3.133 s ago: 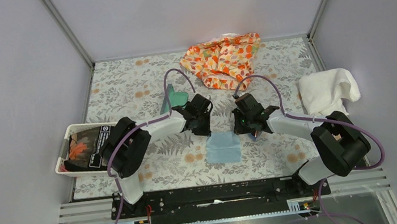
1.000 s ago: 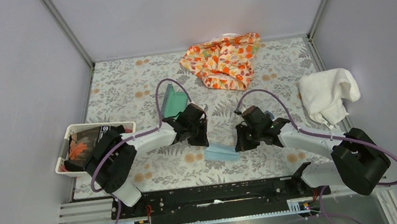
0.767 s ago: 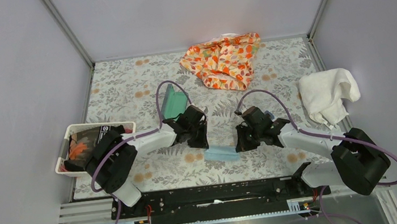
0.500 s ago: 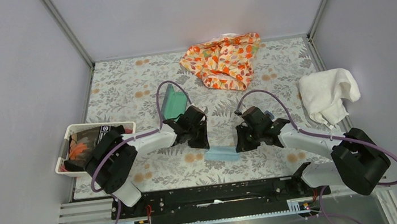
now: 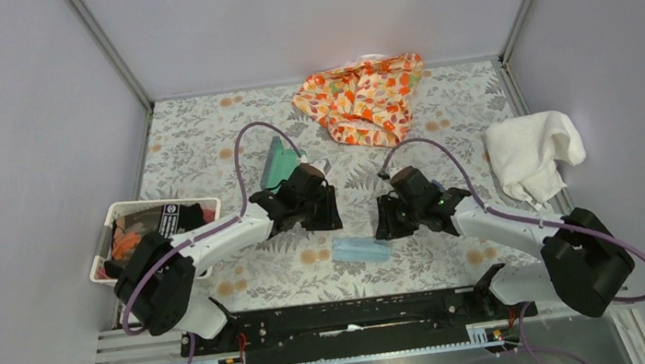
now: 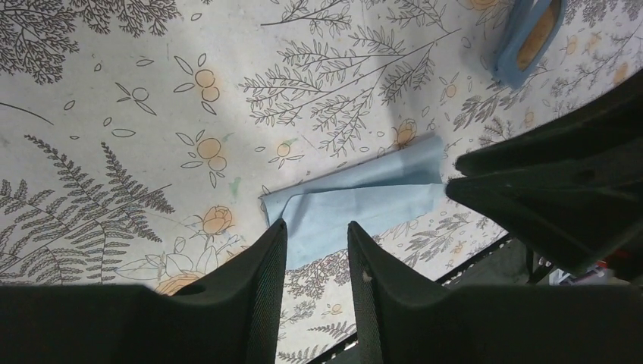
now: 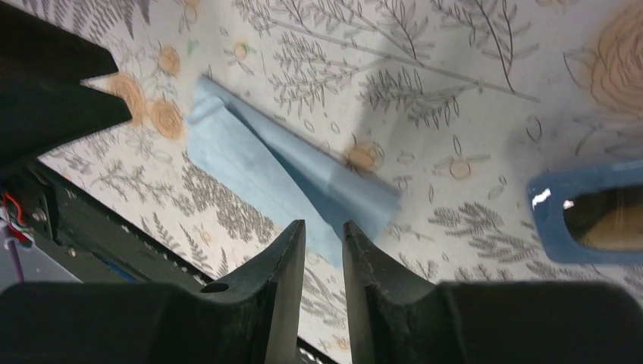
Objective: Organize the sunglasses
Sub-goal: Fold the glasses cleaning cloth at the center of the board.
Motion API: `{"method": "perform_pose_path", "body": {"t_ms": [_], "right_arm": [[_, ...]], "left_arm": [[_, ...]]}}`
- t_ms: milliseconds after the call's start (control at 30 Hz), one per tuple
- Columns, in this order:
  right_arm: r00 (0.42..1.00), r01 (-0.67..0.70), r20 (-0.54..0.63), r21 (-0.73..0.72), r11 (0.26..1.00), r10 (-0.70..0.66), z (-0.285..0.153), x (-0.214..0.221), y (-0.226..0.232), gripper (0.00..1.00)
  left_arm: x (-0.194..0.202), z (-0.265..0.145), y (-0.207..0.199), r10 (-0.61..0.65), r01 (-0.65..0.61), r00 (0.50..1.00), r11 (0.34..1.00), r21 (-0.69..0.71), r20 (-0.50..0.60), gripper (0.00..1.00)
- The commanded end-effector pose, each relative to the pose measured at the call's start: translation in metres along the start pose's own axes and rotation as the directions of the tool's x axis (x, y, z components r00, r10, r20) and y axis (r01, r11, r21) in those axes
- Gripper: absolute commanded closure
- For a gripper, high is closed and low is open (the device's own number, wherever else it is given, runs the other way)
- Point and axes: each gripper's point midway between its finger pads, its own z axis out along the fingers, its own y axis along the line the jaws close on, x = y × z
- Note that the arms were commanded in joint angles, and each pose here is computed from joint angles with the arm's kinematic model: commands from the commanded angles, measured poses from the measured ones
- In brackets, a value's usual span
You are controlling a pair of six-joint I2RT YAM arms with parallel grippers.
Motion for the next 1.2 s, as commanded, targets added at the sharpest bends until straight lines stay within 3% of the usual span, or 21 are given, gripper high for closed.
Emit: {"method": "perform_pose_path", "body": {"t_ms": [0, 700, 1167], "right_arm": [[0.999, -0.010, 0.051, -0.062, 0.998, 0.014, 0.012, -0.027, 0.022, 0.68], [0.983, 0.052, -0.165, -0.166, 0.985, -0.080, 0.026, 0.038, 0.043, 0.75], [0.999, 0.045, -0.010, -0.181, 0.983, -0.048, 0.016, -0.004, 0.062, 0.66]], "left_arm": [[-0.009, -0.004, -0.003, -0.015, 0.016, 0.999, 1.000, -0.012, 0.036, 0.60], [-0.008, 0.004, -0.009, -0.029, 0.029, 0.999, 0.999, 0.019, 0.022, 0.62], [0.003, 0.004, -0.004, -0.044, 0.044, 0.999, 0.999, 0.017, -0.006, 0.62]]}}
